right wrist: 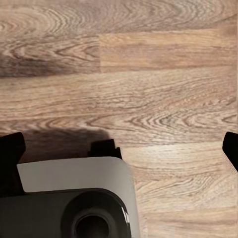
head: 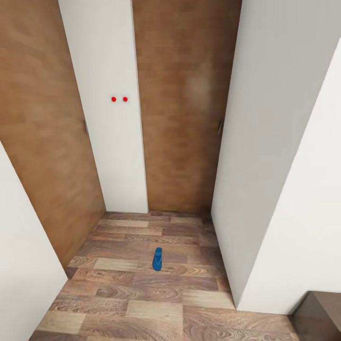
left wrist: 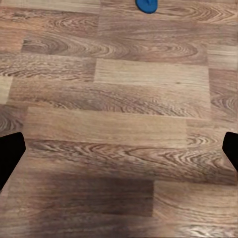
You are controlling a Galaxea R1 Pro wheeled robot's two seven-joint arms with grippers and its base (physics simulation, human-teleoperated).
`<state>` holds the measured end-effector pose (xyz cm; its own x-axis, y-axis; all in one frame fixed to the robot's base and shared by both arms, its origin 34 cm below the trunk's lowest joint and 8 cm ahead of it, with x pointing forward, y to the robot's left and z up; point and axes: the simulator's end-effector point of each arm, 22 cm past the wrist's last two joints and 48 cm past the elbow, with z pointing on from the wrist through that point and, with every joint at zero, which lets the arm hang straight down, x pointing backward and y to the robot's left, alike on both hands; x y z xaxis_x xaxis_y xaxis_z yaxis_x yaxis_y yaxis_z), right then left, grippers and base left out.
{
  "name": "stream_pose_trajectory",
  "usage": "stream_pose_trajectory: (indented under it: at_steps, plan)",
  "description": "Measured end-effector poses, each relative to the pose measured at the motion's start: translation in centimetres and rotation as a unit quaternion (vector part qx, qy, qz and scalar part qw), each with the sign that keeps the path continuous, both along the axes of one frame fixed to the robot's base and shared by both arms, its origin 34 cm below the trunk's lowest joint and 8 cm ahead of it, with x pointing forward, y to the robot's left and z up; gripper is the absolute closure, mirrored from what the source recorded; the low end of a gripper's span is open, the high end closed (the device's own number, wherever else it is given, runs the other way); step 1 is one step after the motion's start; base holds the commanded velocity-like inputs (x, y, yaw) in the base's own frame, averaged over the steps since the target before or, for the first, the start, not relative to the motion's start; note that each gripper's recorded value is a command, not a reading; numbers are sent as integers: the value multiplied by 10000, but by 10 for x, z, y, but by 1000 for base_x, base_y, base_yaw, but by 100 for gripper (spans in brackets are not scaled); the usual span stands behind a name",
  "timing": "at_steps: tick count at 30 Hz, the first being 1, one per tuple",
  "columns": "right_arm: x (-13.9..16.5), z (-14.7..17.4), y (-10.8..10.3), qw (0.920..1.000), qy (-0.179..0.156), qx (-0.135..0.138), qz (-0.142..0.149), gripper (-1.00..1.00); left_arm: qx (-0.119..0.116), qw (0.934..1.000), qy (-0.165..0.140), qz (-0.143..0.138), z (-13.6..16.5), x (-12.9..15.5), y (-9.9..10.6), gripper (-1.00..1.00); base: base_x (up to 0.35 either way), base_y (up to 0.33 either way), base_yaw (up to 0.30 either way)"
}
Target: In the bedroom, move the book from the bed onto either nightstand, and place the two sandals side by side next to the bed.
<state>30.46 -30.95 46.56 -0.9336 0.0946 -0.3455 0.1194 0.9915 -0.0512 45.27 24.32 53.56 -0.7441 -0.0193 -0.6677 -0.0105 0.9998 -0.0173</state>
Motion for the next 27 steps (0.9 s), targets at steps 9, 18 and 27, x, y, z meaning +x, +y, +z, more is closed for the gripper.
stream_pose_trajectory:
  at_steps: [9, 18, 27]
  plan:
    - [0, 0, 0, 10000, 0, 0, -1, -100, -1, 10000, 0, -1, 0, 0, 0, -100, 327, 0, 0]
    - [0, 0, 0, 10000, 1, -1, -1, -100, -1, 10000, 0, -1, 0, 0, 0, -100, 327, 0, 0]
    - [0, 0, 0, 10000, 1, 0, 0, -100, 1, 10000, 0, 1, 0, 0, 0, -100, 327, 0, 0]
